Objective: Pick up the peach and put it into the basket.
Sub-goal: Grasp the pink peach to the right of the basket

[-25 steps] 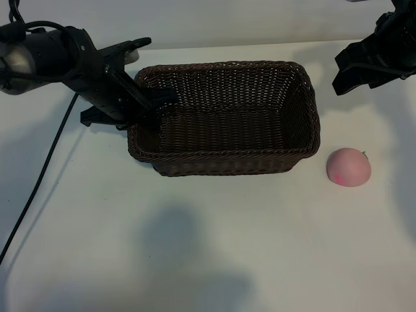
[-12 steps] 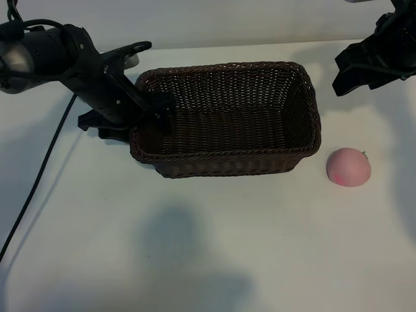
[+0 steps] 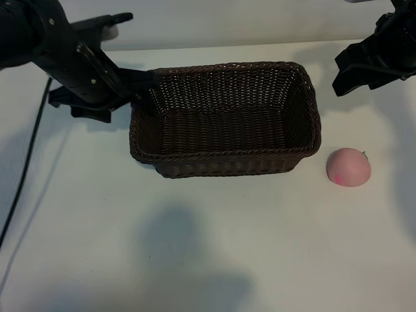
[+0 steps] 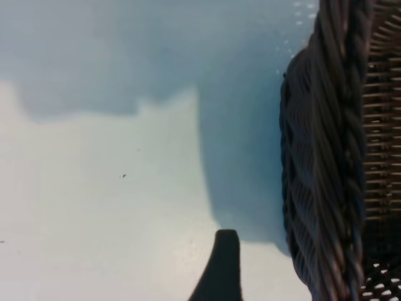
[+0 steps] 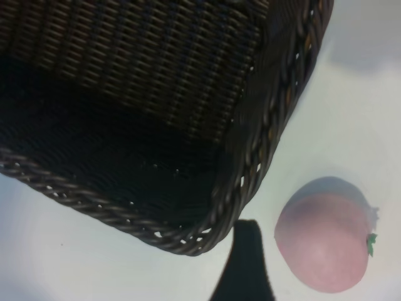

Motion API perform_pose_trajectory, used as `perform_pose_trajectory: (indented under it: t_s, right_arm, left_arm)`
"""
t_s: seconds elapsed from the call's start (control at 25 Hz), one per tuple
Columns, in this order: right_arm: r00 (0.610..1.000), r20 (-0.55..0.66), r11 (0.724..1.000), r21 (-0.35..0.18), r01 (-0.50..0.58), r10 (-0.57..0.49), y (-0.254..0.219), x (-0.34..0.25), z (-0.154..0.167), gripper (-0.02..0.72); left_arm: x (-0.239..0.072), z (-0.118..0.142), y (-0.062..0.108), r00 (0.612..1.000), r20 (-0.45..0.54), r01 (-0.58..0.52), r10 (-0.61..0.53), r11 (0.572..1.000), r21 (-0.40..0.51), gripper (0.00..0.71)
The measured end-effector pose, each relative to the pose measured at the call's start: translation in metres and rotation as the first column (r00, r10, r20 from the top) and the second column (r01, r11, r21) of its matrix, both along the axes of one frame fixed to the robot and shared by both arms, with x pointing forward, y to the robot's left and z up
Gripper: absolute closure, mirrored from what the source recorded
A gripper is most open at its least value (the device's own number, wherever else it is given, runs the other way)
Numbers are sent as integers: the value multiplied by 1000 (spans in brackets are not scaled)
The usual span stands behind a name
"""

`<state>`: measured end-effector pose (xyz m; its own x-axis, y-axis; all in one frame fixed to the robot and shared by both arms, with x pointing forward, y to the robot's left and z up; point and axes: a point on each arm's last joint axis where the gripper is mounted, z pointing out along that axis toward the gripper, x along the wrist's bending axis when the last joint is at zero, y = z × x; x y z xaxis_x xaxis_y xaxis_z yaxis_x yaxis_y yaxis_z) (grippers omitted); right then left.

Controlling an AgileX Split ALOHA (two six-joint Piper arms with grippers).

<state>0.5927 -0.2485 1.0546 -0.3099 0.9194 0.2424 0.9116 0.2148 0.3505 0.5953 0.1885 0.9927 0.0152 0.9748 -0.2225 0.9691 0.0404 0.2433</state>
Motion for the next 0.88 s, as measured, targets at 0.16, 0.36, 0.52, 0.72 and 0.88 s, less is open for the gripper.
perform_pose_trajectory:
  t_s: [0.16, 0.36, 0.52, 0.72, 0.88]
  right_arm:
    - [1000, 0, 1000, 0, 0, 0, 0, 0, 0, 118]
    - [1000, 0, 1000, 0, 0, 0, 0, 0, 0, 118]
    - [1000, -2, 1000, 0, -1, 1, 0, 0, 0, 118]
    - [1000, -3, 1000, 0, -1, 1, 0, 0, 0, 118]
    - [1000, -5, 1000, 0, -2, 2, 0, 0, 0, 118]
  left_arm:
    - [-11, 26, 6, 999, 43, 23, -24, 1000, 19, 21]
    - [-26, 64, 35, 995, 98, -8, 1, 998, 65, 35]
    - [-44, 93, 75, 990, 132, -74, 56, 987, 140, 50]
    - [-72, 122, 123, 978, 145, -175, 148, 966, 191, 66]
    - [-102, 147, 131, 977, 174, -158, 121, 964, 214, 91]
